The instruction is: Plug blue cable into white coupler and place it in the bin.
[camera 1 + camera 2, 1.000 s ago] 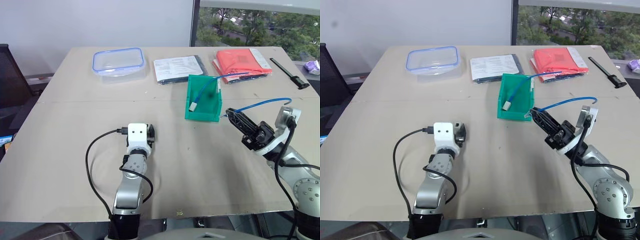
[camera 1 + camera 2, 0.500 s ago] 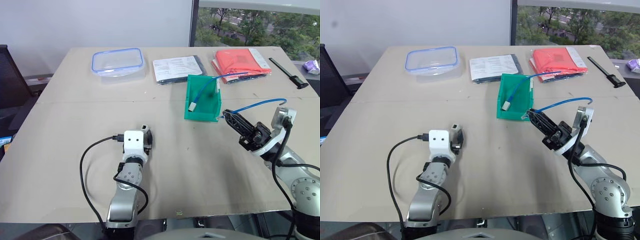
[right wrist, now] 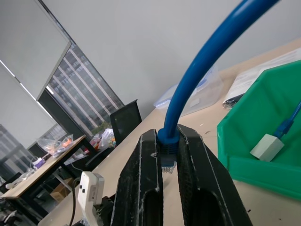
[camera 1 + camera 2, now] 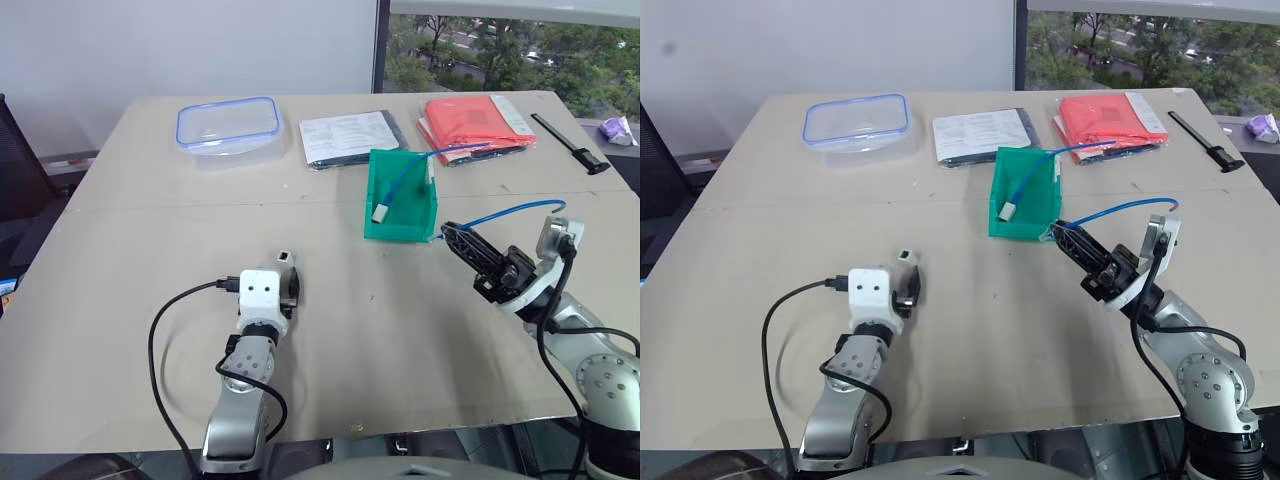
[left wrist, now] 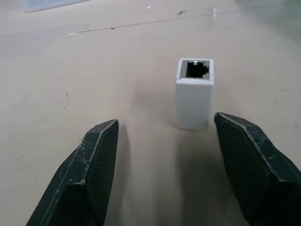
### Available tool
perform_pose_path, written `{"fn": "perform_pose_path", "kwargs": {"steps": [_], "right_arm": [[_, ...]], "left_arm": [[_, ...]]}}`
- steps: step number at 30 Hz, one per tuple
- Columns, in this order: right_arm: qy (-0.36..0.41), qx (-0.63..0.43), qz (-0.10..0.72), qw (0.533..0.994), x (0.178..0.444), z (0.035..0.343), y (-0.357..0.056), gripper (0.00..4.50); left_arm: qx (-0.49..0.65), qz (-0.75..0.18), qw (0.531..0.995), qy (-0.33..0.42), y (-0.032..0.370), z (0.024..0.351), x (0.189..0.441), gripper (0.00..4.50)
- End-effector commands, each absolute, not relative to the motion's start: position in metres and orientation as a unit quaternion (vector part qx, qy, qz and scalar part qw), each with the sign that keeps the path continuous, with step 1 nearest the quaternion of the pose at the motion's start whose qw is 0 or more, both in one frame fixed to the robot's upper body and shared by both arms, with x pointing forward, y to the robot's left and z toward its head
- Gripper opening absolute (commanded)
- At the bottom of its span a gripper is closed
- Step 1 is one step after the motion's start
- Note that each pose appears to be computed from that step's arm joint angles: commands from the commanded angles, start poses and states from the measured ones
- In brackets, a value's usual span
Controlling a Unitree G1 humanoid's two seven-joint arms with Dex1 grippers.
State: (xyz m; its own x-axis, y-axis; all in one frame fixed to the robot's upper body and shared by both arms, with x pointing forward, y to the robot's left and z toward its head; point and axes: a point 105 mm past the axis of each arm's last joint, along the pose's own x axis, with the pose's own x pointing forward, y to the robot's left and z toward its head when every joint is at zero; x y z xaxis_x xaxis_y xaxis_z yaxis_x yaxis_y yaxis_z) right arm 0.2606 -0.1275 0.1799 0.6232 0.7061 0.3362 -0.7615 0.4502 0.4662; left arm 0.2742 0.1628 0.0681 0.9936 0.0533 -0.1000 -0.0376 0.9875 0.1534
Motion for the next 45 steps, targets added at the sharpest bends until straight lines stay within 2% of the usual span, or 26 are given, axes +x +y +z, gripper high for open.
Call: {"fn": "perform_pose_path", "kwargs": {"steps": [1, 32, 35, 40, 45], "right_arm": [[-0.062, 0.292, 0.443, 0.845, 0.259, 0.188, -0.126, 0.00], [-0.061, 0.291, 0.445, 0.845, 0.260, 0.186, -0.122, 0.00], [-0.061, 0.291, 0.443, 0.846, 0.260, 0.185, -0.121, 0.00], [-0.061, 0.291, 0.442, 0.847, 0.259, 0.184, -0.121, 0.00], [-0.062, 0.290, 0.441, 0.847, 0.260, 0.184, -0.119, 0.00]], "left_arm": [[0.075, 0.031, 0.995, 0.065, 0.167, 0.063, 0.268, 3.28], [0.081, 0.115, 0.987, 0.072, 0.203, 0.063, 0.274, 3.28], [0.081, 0.081, 0.991, 0.067, 0.195, 0.063, 0.270, 3.28], [0.084, -0.046, 0.994, 0.054, 0.159, 0.061, 0.255, 3.28], [0.093, -0.046, 0.993, 0.060, 0.154, 0.057, 0.267, 3.28]]}}
